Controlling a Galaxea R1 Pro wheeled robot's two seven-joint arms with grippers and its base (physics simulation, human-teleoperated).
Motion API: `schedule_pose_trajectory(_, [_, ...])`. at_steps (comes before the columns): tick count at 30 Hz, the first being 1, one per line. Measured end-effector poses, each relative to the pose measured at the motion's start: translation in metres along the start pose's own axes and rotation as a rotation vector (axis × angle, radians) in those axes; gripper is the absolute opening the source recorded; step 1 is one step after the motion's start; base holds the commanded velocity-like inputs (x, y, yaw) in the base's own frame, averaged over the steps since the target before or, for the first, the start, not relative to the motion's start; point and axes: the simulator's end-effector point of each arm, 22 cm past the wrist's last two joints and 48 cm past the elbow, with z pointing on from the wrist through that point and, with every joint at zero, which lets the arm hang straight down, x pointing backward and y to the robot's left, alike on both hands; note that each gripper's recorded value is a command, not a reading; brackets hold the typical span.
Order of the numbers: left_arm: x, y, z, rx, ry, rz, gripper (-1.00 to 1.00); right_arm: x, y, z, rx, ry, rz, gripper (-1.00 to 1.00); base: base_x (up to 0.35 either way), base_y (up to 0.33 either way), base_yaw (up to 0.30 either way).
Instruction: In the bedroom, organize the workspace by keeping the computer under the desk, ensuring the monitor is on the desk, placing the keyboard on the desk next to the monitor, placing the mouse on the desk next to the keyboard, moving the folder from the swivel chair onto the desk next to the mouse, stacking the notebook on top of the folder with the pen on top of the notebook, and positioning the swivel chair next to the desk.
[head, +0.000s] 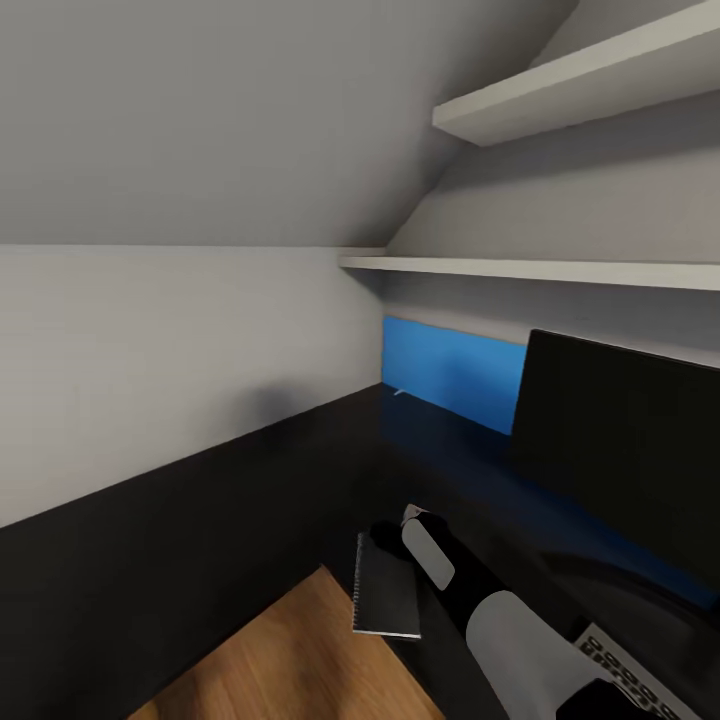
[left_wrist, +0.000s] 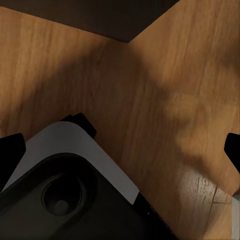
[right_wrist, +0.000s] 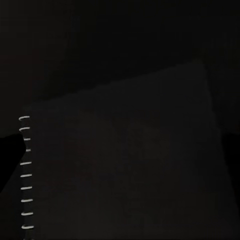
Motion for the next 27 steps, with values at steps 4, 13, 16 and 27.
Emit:
schedule_pose_trajectory(4, [0.0004,-0.0003,0.0,0.0,0.001,0.001,1.0,0.0001,0.0001,0.0,-0.001,0.001,0.002,1.0,0.0,0.0,0.032])
schedule_pose_trajectory(13, [0.0018,-0.001,0.0,0.002,0.003,0.006,1.0,0.0039,0.0049,-0.0001,-0.021,0.018,0.032,1.0,0.0,0.0,0.116])
schedule_pose_trajectory(16, [0.0019,-0.0011,0.0,0.002,0.003,0.006,1.0,0.0044,0.0058,-0.0001,-0.025,0.02,0.037,1.0,0.0,0.0,0.155])
schedule_pose_trajectory(27, [0.0039,-0.0011,0.0,-0.001,0.005,0.008,1.0,-0.0045,0.0068,-0.0006,-0.034,-0.011,0.06,1.0,0.0,0.0,0.03])
